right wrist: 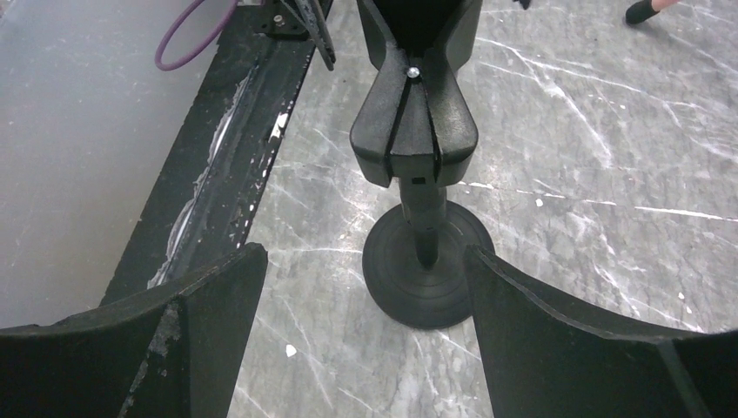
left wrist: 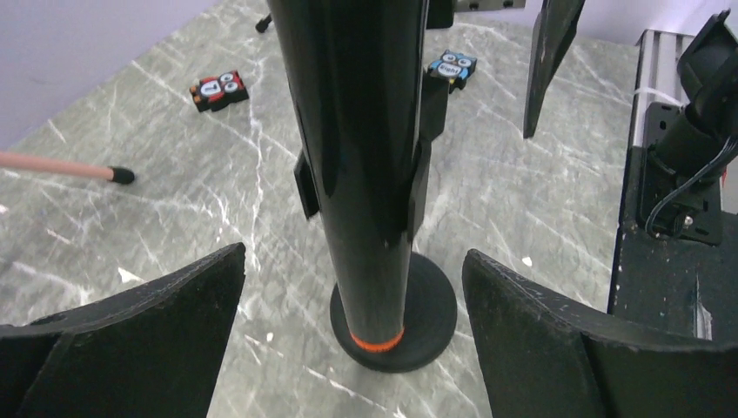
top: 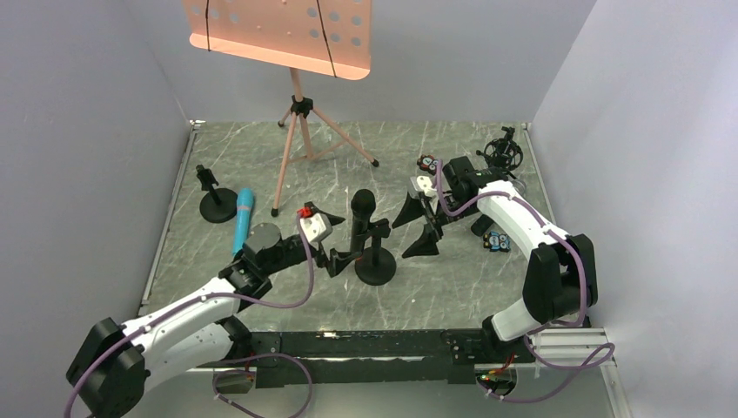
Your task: Attach the microphones to the stand
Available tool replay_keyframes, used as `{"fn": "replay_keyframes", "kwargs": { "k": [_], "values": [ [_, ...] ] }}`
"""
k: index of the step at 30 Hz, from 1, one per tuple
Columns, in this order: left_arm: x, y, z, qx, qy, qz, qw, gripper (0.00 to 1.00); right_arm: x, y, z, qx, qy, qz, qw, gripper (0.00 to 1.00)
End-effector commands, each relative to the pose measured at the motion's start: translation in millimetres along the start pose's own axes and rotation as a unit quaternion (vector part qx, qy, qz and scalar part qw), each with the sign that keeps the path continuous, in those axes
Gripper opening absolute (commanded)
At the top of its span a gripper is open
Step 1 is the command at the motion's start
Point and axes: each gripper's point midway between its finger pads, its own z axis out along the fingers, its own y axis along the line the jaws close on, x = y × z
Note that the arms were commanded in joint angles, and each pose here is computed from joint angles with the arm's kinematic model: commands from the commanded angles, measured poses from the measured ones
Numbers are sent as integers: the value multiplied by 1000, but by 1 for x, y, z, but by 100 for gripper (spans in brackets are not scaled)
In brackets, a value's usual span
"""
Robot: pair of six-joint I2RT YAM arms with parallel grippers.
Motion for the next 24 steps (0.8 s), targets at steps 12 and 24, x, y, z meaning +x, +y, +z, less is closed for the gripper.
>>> {"fn": "replay_keyframes", "kwargs": {
  "k": [12,24],
  "values": [
    [-62,-8,31,79,-78,9,994,76,-20,8,-2,-6,-30,-46,998,90],
    [-56,-6,37,81,-60,-7,995,52,-21,7,-5,-1,-31,-47,998,90]
  ]
}}
